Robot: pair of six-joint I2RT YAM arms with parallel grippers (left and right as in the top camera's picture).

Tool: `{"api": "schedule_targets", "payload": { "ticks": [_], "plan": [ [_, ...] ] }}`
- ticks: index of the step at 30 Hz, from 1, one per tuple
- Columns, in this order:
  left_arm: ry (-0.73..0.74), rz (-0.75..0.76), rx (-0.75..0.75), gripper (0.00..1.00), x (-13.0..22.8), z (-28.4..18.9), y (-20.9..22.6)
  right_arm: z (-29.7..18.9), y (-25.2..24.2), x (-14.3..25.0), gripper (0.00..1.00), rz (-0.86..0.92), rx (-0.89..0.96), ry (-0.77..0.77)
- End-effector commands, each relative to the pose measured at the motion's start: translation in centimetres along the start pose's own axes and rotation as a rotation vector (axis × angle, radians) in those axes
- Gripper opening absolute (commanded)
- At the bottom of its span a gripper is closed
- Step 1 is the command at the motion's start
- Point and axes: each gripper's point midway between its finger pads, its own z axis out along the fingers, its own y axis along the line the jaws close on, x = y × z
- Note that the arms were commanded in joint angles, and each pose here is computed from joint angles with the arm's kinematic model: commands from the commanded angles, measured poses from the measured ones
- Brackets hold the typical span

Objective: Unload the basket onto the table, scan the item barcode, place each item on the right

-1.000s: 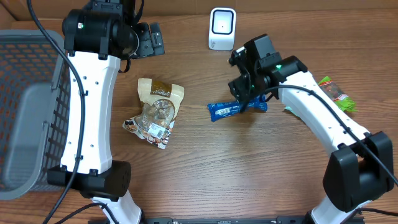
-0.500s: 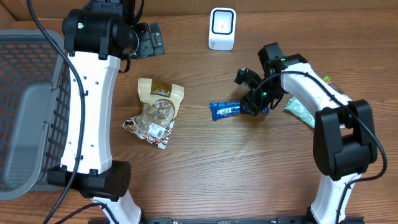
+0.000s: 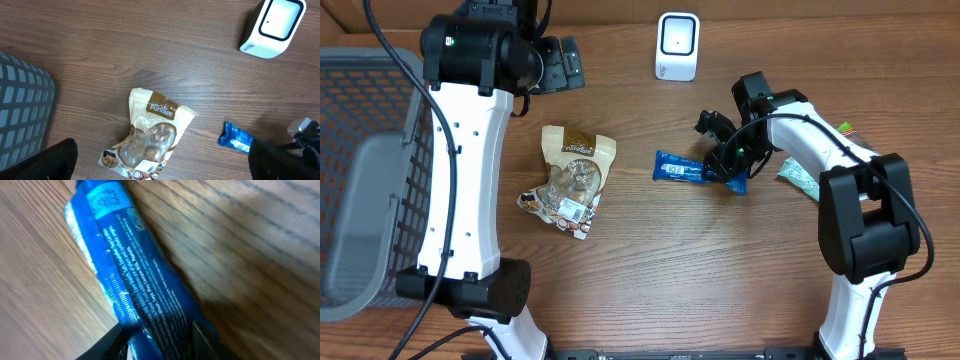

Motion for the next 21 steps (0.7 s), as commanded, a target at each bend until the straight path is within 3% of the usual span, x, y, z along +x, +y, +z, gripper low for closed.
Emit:
{"api": "schedule_targets", "payload": {
  "ticks": [1,2,6,12,17,21],
  "plan": [
    [0.005,-0.015,0.0,1.0,0.1,0.2,-0.1,0.1,1.8,-0.7,0.4,0.15,-0.108,-0.027],
    [0.005,-0.015,0.0,1.0,0.1,0.2,-0.1,0.1,1.9,-0.6,0.41,0.177,-0.114,-0.024],
    [0.005,-0.015,0.0,1.0,0.1,0.2,-0.1,0.2,2.3,-0.6,0.61,0.298,-0.125,-0.013],
    [0.005,-0.015,0.0,1.0,0.1,0.2,-0.1,0.5,2.6,-0.5,0.66,0.112,-0.117,-0.014],
    [0.005,-0.015,0.0,1.0,0.1,0.2,-0.1,1.5,1.5,0.5,0.45,-0.066,-0.062,0.001],
    [0.005,-0.015,0.0,1.0,0.1,0.2,-0.1,1.9,0.7,0.7,0.39,-0.09,-0.041,-0.009]
  ]
}}
